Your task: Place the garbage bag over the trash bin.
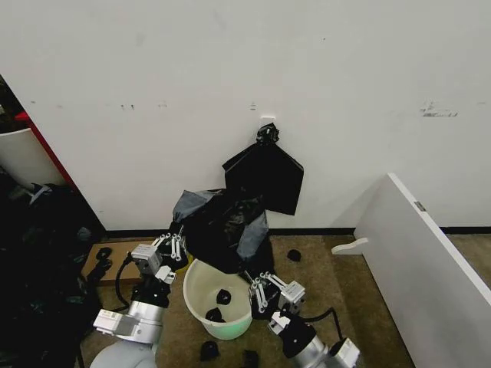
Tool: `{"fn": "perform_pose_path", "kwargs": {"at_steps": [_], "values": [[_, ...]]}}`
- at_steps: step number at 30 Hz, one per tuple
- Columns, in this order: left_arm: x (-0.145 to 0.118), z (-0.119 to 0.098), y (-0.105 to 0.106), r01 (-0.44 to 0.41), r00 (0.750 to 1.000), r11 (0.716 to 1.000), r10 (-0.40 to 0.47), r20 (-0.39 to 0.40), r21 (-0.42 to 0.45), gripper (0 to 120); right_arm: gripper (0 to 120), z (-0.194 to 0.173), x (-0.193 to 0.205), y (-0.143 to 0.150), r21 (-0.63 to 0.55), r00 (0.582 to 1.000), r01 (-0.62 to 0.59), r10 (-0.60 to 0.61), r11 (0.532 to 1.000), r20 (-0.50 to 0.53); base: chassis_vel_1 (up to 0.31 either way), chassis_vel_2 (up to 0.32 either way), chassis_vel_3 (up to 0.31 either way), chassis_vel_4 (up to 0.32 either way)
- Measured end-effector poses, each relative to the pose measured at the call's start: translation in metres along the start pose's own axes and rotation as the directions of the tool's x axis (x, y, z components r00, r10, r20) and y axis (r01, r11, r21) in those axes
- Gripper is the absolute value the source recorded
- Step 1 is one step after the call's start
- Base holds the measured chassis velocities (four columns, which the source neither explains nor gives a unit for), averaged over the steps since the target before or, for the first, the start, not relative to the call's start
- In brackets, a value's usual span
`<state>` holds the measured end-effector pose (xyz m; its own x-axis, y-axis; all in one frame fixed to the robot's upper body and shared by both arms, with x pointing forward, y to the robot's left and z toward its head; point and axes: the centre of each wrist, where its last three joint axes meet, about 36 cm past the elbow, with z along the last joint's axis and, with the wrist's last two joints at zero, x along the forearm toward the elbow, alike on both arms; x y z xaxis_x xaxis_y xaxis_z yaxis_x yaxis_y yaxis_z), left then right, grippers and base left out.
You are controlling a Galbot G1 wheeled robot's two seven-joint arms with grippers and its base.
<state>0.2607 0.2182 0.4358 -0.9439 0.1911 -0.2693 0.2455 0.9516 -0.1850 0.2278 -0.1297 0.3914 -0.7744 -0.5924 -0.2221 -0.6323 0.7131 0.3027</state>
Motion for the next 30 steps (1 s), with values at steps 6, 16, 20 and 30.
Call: {"fn": "perform_pose_path", "kwargs": {"at_steps": [6,16,20,30], "values": [[0.006,0.026,-0.005,0.032,0.998,0.998,-0.029,-0.054,0.058,0,0,0.020,-0.003,-0.013,0.024,1.000,0.002,-0.002,1.000,-0.024,0.000,0.000,0.000,0.000],[0.007,0.049,-0.007,0.068,0.993,0.972,-0.044,-0.113,0.223,0,0,0.033,0.002,-0.039,0.143,0.999,-0.023,0.027,0.989,-0.025,0.000,0.000,0.000,0.000],[0.010,0.060,-0.004,0.088,0.988,0.969,-0.054,-0.148,0.231,0,0,0.035,0.005,-0.042,0.156,0.999,-0.027,0.034,0.987,-0.039,0.000,0.000,0.000,0.000],[0.020,0.096,0.006,0.077,0.984,0.979,-0.045,-0.170,0.189,0,0,0.059,0.011,-0.042,0.138,0.993,-0.038,0.053,0.990,-0.102,0.000,0.000,0.000,0.000]]}}
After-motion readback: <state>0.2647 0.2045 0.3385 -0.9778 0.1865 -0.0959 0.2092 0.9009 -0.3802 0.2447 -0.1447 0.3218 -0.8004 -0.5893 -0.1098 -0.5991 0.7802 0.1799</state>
